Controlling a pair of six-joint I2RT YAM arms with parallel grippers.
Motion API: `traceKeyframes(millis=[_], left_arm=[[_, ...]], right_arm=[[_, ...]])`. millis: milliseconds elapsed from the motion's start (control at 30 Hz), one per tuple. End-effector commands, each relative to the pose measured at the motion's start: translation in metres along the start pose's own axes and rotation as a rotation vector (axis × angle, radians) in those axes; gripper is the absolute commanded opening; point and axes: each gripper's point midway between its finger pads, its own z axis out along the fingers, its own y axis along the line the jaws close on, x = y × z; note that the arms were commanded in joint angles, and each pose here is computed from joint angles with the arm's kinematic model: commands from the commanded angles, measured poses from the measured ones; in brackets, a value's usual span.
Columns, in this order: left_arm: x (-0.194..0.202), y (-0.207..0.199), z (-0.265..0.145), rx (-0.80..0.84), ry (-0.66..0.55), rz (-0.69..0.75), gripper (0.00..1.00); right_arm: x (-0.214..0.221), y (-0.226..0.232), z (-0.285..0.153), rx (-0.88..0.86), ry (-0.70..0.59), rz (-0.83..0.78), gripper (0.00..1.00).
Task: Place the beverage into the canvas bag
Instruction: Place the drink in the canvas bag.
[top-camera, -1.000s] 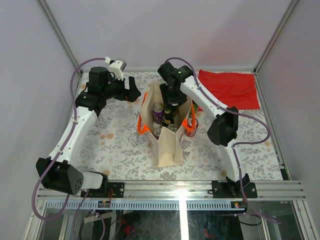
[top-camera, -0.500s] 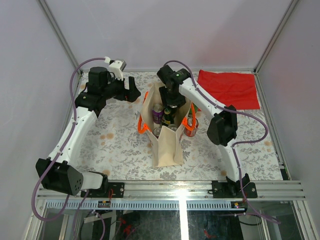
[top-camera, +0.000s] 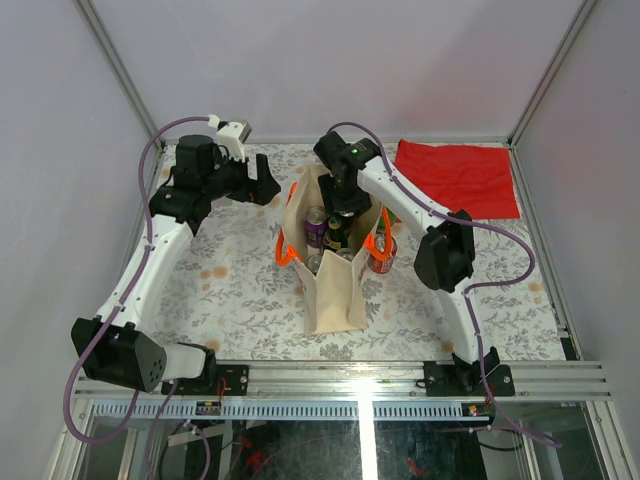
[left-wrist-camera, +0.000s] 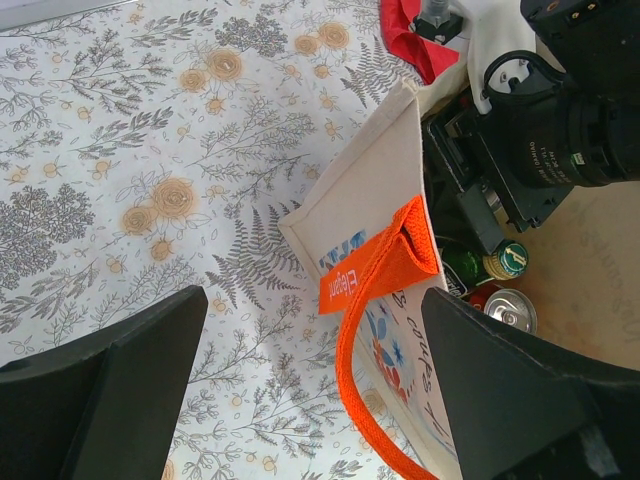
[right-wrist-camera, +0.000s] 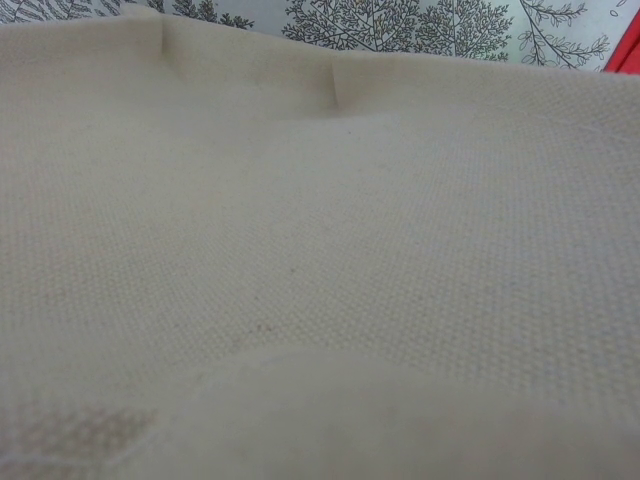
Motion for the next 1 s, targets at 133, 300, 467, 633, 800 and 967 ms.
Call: traceKeyframes(millis=[133,300,467,633,800,967], left_arm=[[-0.016,-0.002,-0.005,0.018,-0.066,0.044,0.89],[-0.015,-0.003,-0.005,0.02,-0.066,0.044,0.89],[-0.014,-0.003,-0.006,0.017,-0.066,0.044,0.89],[-0.014,-0.002,-0.006,0.016,-0.066,0.043,0.89],[-0.013,-0.002,-0.006,0.016,-0.063,0.042,0.89],[-0.013,-0.002,-0.004,0.023,-0.062,0.043,0.89]], right_arm=[[0.009,-0.006,-0.02,0.012,0.02,-0.011,0.66],[0.009,-0.003,-0.022,-0.003,0.019,-0.008,0.73],[0.013,-0.001,-0.017,-0.015,0.035,-0.011,0.75],[0.005,-0.001,-0.026,-0.014,0.001,-0.007,0.75],[-0.01,-0.006,-0.044,-0.001,-0.078,0.007,0.72],[0.0,-0.005,-0.035,0.001,-0.025,0.002,0.27]])
